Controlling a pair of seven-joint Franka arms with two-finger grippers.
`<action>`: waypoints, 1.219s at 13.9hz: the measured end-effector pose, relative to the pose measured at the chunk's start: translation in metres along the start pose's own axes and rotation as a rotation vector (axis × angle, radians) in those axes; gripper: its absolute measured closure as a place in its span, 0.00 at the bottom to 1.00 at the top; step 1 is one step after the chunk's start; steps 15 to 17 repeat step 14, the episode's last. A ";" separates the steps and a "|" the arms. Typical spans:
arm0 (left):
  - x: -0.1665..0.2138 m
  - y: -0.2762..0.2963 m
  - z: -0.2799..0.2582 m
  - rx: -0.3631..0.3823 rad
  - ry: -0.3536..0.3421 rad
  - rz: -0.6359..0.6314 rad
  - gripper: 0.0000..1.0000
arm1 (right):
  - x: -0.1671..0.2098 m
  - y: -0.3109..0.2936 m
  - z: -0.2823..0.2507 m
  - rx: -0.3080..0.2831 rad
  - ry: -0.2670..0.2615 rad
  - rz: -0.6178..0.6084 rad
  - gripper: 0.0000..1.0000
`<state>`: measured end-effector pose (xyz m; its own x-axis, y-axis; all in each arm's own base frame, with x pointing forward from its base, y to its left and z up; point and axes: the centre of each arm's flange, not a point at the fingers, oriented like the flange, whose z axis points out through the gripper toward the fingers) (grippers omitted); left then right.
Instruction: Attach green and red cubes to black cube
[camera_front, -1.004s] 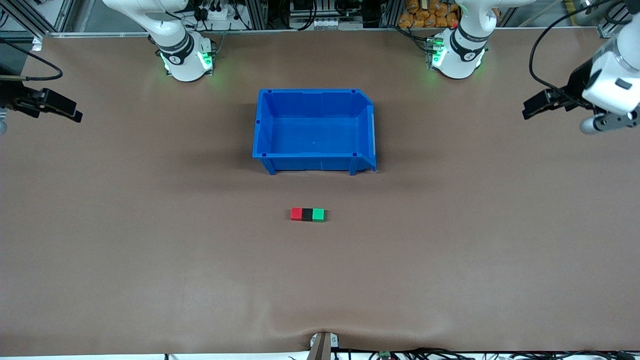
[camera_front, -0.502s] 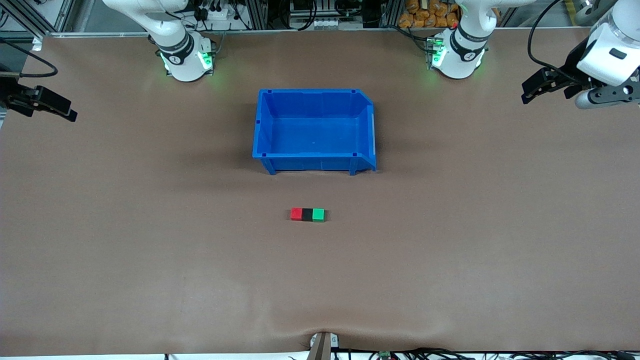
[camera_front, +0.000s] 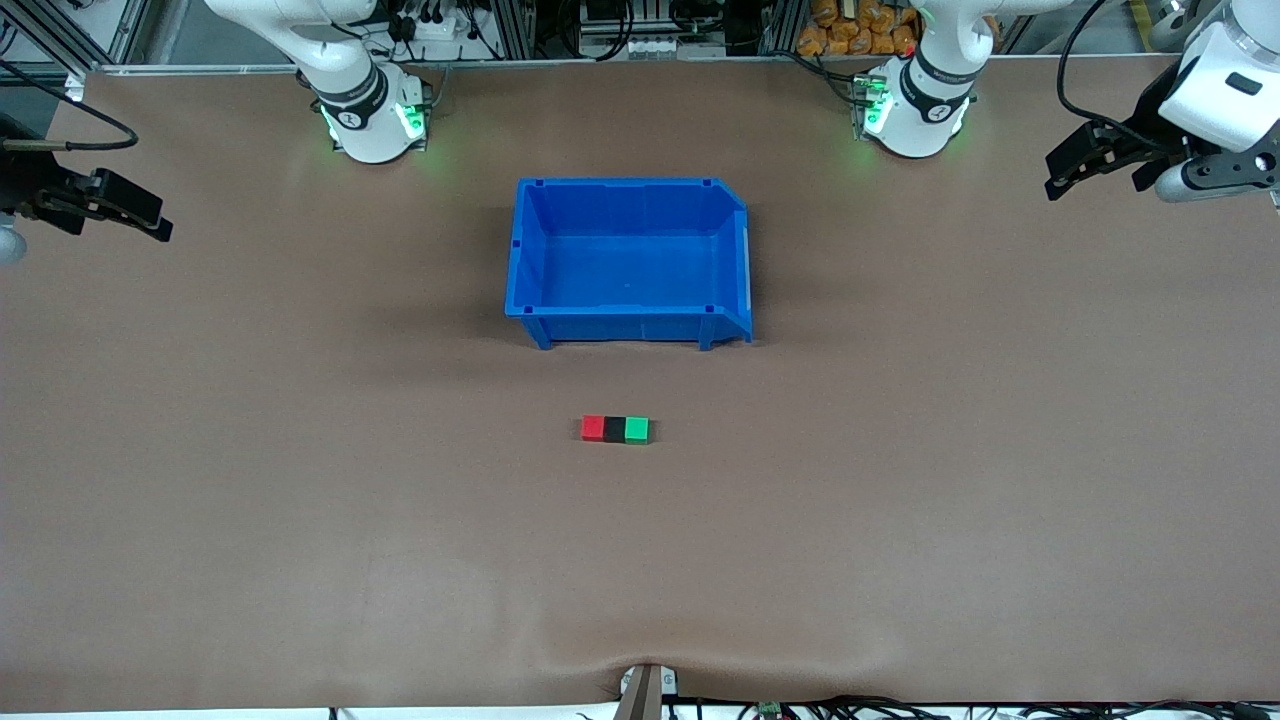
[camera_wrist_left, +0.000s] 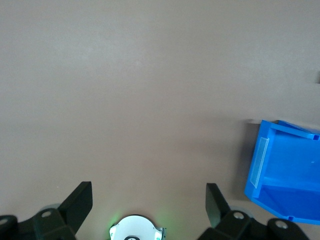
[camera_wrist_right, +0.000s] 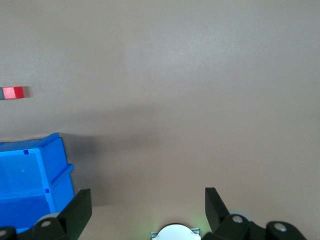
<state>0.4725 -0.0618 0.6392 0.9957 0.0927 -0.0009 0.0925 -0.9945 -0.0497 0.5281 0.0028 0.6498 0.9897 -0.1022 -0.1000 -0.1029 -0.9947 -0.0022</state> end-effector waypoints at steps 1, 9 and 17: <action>0.001 0.000 -0.002 -0.001 0.003 -0.001 0.00 | 0.000 0.001 0.000 -0.001 0.000 0.001 0.00; 0.007 -0.002 -0.007 -0.006 0.014 -0.006 0.00 | 0.000 0.004 0.000 -0.016 0.002 0.006 0.00; 0.007 -0.004 -0.006 -0.005 0.006 -0.008 0.00 | 0.001 0.006 0.000 -0.016 0.002 0.010 0.00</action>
